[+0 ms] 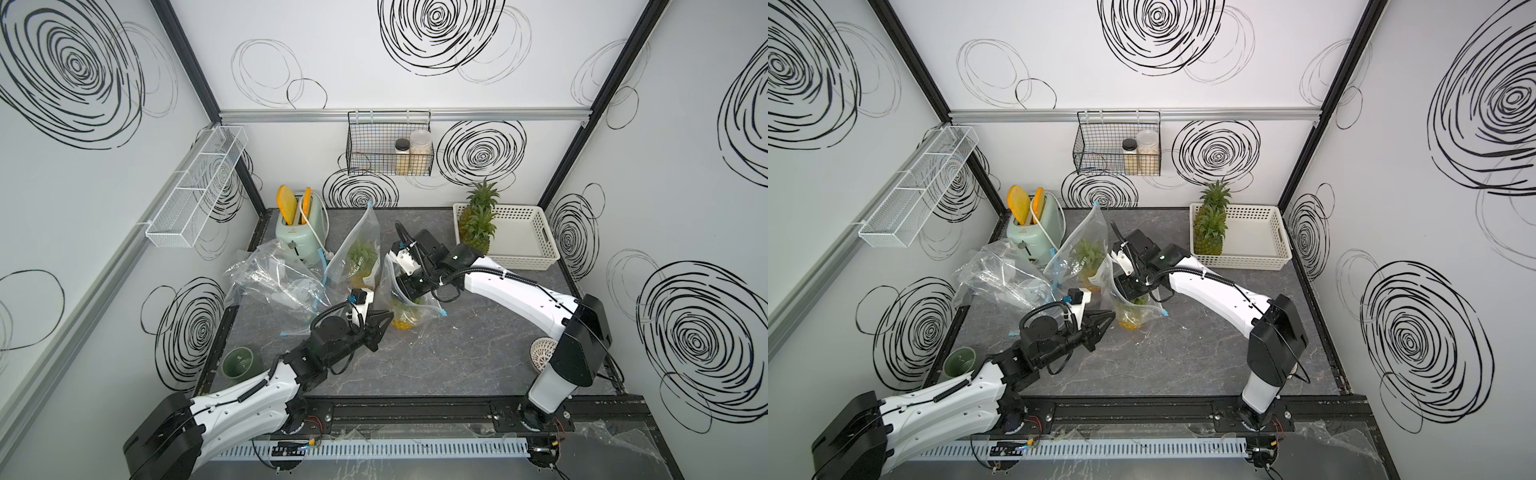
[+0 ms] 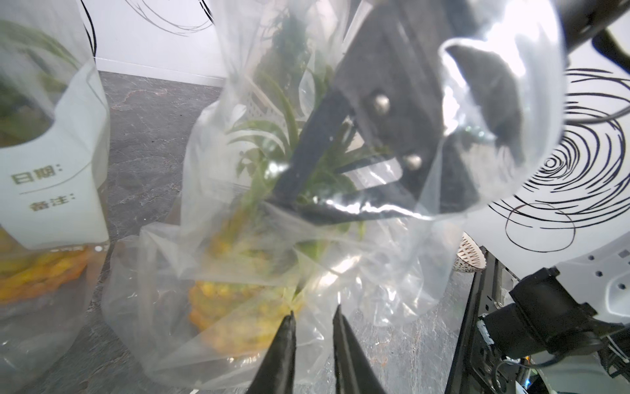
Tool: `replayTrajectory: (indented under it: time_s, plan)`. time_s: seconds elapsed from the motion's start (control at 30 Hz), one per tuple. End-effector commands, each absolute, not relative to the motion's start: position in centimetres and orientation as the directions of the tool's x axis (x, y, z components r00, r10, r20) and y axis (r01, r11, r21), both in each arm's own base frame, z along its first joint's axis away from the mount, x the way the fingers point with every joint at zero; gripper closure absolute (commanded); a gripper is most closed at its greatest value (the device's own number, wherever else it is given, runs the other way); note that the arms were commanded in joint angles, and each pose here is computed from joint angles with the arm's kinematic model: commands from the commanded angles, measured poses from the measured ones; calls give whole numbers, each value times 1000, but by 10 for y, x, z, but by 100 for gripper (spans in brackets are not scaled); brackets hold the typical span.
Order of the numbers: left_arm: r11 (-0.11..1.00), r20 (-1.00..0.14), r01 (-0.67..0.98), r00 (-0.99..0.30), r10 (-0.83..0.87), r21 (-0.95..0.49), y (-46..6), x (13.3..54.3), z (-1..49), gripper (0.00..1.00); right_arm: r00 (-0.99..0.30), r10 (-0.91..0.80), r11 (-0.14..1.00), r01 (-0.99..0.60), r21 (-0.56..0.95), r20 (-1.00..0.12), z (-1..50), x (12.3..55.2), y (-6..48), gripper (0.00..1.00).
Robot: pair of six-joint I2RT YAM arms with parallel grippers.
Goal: Open the zip-top bag and take out the pineapple
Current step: Pick up the pineapple from the zipper food storage bag.
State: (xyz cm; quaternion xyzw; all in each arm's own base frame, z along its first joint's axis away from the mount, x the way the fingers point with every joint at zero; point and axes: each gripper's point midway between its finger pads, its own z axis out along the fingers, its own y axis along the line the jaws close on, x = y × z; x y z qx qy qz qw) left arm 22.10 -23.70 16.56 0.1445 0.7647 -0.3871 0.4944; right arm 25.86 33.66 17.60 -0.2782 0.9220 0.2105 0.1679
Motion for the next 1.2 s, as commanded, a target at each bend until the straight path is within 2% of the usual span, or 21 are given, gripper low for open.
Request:
replayTrajectory:
  time_s: [0.0,0.07,0.17,0.27,0.37,0.63,0.77,0.93,1.17]
  plan:
    - [658,-875,605,-449,-183,-448,-236,223,172,76,-853,-487,830,-519,206,-187,117,227,295,42]
    - [658,-874,605,-451,-181,-448,-236,223,172,76,-856,-487,833,-514,205,-171,109,224,292,51]
    - [661,-874,602,-452,-180,-448,-235,222,173,74,-860,-474,841,-506,194,-187,104,226,289,81]
    - [664,-870,596,-458,-181,-452,-233,221,173,62,-851,-455,838,-508,199,-261,119,235,291,100]
    - [644,-861,601,-471,-193,-473,-234,216,176,47,-840,-410,827,-507,244,-355,146,248,292,100]
    - [473,-785,636,-565,-253,-610,-245,190,186,25,-772,-313,774,-545,323,-553,246,274,271,100]
    - [400,-733,620,-626,-268,-675,-251,182,180,21,-712,-261,752,-573,326,-652,294,277,261,100]
    - [288,-669,604,-663,-337,-743,-255,176,187,16,-680,-222,760,-569,313,-698,330,283,242,100]
    - [164,-645,631,-690,-327,-758,-283,168,208,11,-642,-176,750,-579,320,-746,365,289,243,100]
